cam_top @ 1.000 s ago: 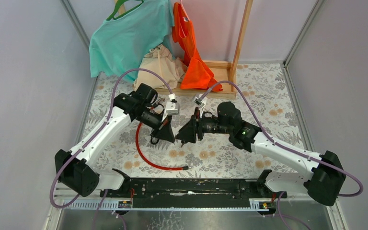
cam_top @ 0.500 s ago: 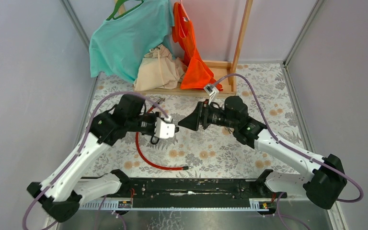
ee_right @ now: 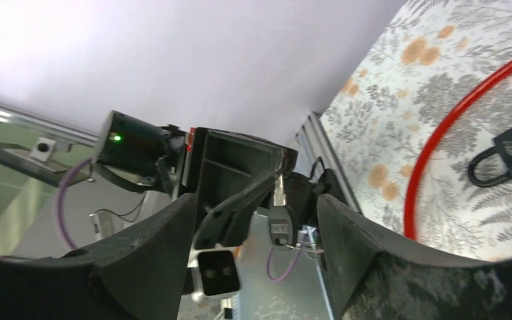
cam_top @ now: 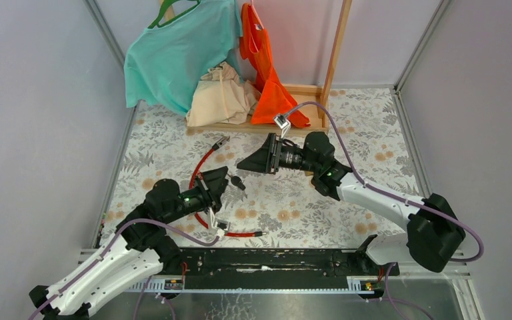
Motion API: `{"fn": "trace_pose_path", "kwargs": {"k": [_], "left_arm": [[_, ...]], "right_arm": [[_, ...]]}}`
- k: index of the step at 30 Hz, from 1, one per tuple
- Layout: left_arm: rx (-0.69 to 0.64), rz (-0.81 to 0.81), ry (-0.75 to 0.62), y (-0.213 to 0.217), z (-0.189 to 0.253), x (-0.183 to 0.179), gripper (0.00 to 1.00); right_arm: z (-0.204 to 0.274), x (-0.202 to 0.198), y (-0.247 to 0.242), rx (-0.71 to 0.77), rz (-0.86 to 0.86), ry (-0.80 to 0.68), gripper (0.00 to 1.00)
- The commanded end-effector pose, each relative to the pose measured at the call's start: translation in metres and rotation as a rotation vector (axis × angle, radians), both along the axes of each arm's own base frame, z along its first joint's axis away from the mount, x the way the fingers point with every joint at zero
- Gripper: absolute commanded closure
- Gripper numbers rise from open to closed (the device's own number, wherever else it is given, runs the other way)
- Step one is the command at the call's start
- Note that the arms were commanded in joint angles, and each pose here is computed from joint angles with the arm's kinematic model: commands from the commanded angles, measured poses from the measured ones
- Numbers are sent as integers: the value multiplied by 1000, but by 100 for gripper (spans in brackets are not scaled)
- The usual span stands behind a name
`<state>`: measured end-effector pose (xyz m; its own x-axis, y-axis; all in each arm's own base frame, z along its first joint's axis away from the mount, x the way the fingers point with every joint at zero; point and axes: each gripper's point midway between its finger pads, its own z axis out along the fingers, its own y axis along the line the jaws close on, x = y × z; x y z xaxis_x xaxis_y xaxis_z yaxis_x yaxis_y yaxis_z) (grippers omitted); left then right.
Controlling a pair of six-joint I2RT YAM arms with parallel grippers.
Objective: Unlock with the key
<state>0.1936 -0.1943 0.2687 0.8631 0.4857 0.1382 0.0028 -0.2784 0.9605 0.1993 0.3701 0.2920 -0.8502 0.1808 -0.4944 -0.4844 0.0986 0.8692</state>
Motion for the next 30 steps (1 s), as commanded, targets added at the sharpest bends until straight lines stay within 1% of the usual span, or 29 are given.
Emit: {"fn": "trace_pose_path", "kwargs": {"k": [1, 6, 11, 17, 20, 23, 27, 30], "left_arm": [[-103, -3, -405, -1, 74, 0, 100], [-115, 20, -433, 1, 77, 4, 100], [-130, 33, -425, 0, 80, 7, 100], [-125, 46, -409, 1, 76, 11, 100], [-123, 50, -407, 1, 75, 12, 100], [-121, 50, -403, 0, 74, 12, 100], [-117, 58, -399, 0, 73, 14, 100], [-122, 75, -387, 2, 72, 17, 100]], "right_arm": [[25, -12, 2, 141, 84, 7, 28], [22, -14, 2, 149, 88, 10, 34], [24, -18, 1, 171, 104, 9, 41], [36, -27, -3, 247, 133, -9, 46], [38, -29, -2, 263, 134, -20, 52], [38, -31, 1, 263, 138, -21, 56], [40, -33, 8, 265, 150, -24, 64], [40, -35, 14, 265, 164, -22, 65]]}}
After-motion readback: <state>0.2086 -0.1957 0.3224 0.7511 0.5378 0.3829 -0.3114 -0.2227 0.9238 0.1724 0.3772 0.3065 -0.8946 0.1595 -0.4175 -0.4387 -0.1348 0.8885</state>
